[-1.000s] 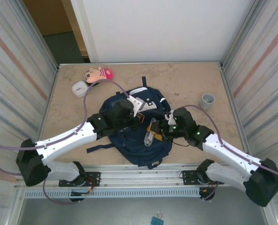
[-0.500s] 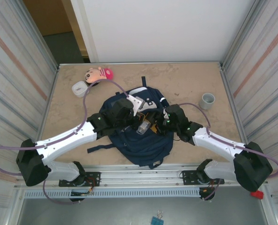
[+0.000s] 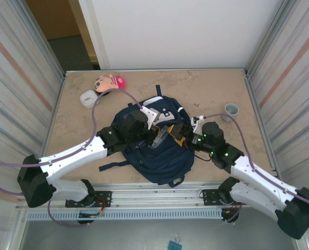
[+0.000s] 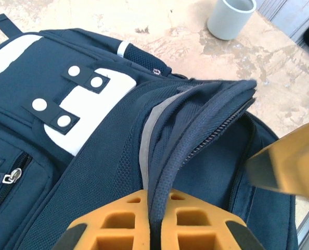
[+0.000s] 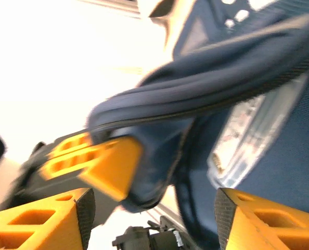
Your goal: Pack the student bag
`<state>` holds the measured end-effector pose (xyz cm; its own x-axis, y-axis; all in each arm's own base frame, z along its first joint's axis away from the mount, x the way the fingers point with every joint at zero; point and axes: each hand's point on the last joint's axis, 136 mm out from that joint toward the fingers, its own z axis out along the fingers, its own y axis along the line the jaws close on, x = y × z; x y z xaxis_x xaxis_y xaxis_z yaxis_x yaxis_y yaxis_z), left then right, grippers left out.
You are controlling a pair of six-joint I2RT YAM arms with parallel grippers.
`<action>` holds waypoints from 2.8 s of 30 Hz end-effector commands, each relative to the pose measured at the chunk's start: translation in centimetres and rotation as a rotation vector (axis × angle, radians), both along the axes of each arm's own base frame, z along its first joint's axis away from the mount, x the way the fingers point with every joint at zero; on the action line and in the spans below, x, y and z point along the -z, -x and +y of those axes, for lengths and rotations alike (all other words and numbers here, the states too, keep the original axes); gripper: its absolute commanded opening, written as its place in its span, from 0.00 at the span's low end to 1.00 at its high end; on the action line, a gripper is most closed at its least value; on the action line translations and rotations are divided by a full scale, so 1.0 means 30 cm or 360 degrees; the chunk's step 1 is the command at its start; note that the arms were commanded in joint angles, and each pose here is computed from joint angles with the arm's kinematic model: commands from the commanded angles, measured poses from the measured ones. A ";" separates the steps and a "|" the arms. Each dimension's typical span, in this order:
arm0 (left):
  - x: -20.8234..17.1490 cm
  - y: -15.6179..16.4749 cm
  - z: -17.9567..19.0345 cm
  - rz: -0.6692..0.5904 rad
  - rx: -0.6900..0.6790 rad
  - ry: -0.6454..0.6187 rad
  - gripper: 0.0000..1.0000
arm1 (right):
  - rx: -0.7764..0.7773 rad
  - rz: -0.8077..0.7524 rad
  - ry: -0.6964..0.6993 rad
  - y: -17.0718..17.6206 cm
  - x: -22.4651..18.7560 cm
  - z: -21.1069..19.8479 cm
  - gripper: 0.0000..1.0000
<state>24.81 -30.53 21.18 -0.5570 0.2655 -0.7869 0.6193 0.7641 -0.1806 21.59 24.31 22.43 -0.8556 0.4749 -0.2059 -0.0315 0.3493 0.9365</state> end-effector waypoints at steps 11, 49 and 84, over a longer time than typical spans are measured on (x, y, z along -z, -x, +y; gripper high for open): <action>-0.013 0.040 -0.063 -0.0080 0.0246 0.0181 0.04 | 0.0008 0.0034 -0.0174 -0.086 -0.047 0.044 0.80; 0.267 0.100 0.296 0.0152 -0.0034 0.0404 0.71 | -0.0071 0.0041 -0.0025 -0.178 -0.038 0.061 0.19; 0.349 0.236 0.198 0.0503 0.0389 0.0486 0.47 | -0.0026 0.0100 -0.0038 -0.262 -0.035 0.002 0.17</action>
